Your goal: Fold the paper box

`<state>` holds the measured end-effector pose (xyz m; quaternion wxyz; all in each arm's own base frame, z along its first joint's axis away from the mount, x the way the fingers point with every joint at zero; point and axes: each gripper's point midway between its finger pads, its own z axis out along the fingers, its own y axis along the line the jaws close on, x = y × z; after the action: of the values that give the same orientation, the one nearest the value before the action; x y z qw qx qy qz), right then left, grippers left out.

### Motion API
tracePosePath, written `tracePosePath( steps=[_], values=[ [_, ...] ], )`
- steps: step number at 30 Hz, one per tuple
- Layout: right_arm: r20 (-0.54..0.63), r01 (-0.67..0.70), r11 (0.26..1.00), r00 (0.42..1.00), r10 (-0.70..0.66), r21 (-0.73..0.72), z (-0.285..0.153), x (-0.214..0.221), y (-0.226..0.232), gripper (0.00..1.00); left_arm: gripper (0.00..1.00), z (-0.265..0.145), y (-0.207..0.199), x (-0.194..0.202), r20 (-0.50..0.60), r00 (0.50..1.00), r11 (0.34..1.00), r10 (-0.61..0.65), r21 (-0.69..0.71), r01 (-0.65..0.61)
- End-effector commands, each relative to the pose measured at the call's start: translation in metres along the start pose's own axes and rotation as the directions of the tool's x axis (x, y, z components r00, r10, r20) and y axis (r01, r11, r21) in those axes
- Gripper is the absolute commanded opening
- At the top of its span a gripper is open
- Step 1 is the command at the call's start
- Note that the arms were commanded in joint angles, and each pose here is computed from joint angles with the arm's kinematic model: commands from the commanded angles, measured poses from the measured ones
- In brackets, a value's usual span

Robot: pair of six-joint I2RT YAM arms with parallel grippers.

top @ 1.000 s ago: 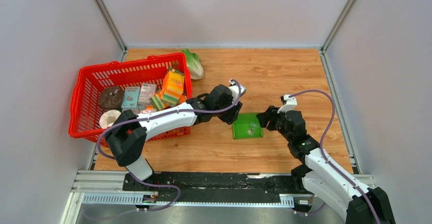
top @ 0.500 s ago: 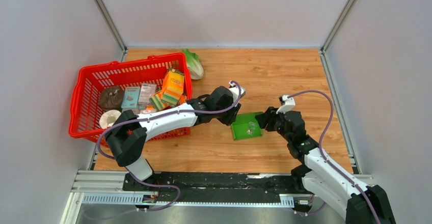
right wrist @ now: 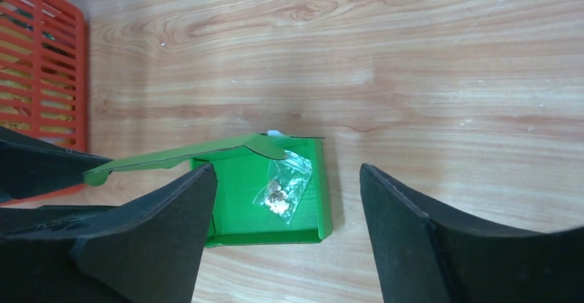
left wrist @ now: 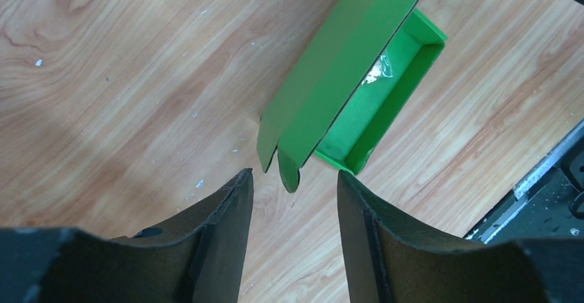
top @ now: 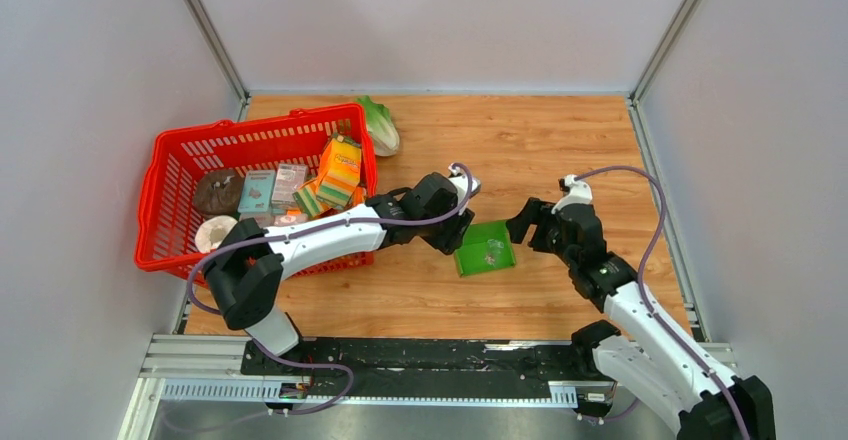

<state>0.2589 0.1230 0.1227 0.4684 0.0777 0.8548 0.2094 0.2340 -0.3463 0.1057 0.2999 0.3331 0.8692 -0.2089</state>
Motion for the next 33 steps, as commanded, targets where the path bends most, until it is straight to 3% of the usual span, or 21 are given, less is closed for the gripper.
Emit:
tracePosePath(
  steps=[1, 10, 15, 20, 33],
  values=[
    [-0.052, 0.118, 0.993, 0.992, -0.119, -0.029, -0.006, -0.013, 0.011, 0.82, 0.55, -0.023, -0.008, -0.017, 0.064, 0.998, 1.000, -0.004, 0.029, 0.002],
    [-0.127, 0.324, 0.936, 0.931, -0.341, -0.135, 0.022, 0.000, 0.018, 0.82, 0.47, -0.009, -0.010, -0.010, 0.024, 1.000, 0.999, 0.021, 0.047, -0.022],
    [-0.086, 0.349, 0.912, 0.923, -0.374, -0.214, 0.031, -0.004, 0.027, 0.82, 0.42, -0.004, -0.005, -0.007, 0.009, 0.999, 0.999, 0.036, 0.022, -0.036],
    [0.039, 0.396, 0.860, 0.913, -0.406, -0.322, 0.034, -0.014, 0.050, 0.82, 0.39, -0.004, -0.001, -0.006, 0.006, 0.999, 0.999, 0.051, 0.006, -0.051],
    [0.046, 0.382, 0.869, 0.921, -0.388, -0.314, 0.035, -0.011, 0.047, 0.81, 0.19, 0.000, 0.024, -0.017, 0.005, 0.995, 0.986, 0.098, -0.133, -0.096]
  ],
)
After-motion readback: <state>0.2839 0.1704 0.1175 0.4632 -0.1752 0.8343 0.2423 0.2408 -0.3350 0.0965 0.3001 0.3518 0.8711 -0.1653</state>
